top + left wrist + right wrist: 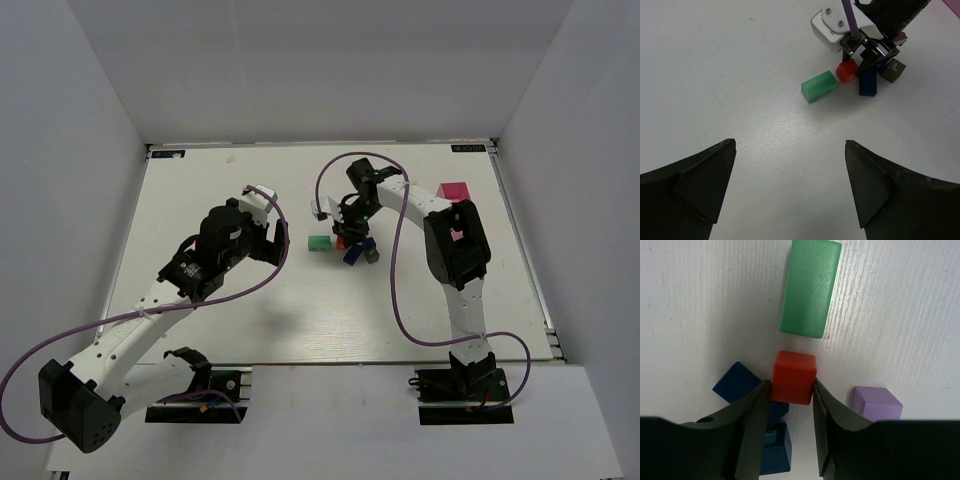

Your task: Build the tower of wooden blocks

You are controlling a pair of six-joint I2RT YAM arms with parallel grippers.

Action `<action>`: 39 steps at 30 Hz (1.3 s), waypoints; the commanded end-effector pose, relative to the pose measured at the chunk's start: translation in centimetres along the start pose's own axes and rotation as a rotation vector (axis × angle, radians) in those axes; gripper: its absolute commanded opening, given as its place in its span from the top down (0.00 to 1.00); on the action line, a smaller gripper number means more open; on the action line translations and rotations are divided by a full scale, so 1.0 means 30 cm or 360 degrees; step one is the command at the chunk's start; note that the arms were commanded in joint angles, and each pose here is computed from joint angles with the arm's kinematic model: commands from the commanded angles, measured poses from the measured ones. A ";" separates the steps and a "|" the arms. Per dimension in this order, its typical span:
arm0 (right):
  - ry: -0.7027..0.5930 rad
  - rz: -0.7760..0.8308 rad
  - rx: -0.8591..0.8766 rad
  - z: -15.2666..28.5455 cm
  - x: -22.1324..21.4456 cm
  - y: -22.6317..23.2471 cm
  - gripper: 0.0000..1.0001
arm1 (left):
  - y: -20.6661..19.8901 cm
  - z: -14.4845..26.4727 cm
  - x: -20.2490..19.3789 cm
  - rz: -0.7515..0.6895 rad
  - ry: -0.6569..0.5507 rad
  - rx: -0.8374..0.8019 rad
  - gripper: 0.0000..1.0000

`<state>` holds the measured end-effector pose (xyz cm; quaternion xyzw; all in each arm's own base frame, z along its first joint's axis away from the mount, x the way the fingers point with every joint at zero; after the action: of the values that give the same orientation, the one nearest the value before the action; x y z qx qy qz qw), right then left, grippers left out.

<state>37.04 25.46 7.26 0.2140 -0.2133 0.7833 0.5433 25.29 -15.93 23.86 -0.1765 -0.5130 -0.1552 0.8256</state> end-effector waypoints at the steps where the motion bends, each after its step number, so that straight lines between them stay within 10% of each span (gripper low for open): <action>1: -0.0026 0.0013 -0.0001 0.002 0.020 -0.020 0.58 | -0.001 0.018 0.013 0.0001 -0.0033 -0.0013 0.00; 27: -0.0025 0.0022 0.0047 -0.025 0.039 -0.005 0.52 | -0.002 0.025 0.019 0.0002 -0.0047 -0.0016 0.00; 39: -0.0029 0.0010 -0.0003 -0.021 0.032 -0.016 0.23 | -0.002 0.025 0.019 0.0002 -0.0047 -0.0016 0.00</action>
<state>36.65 26.43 6.64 0.2213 -0.2053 0.7858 0.5398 25.23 -15.90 24.00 -0.1774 -0.5151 -0.1549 0.8242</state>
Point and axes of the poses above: each gripper's point midway between its finger pads, its own z axis back along the fingers, its own y axis along the line the jaws close on, x = y × z, the point moved 4 cm from there along z, back along the fingers, and after that the axes turned 8 degrees about z, right-handed, at the moved point
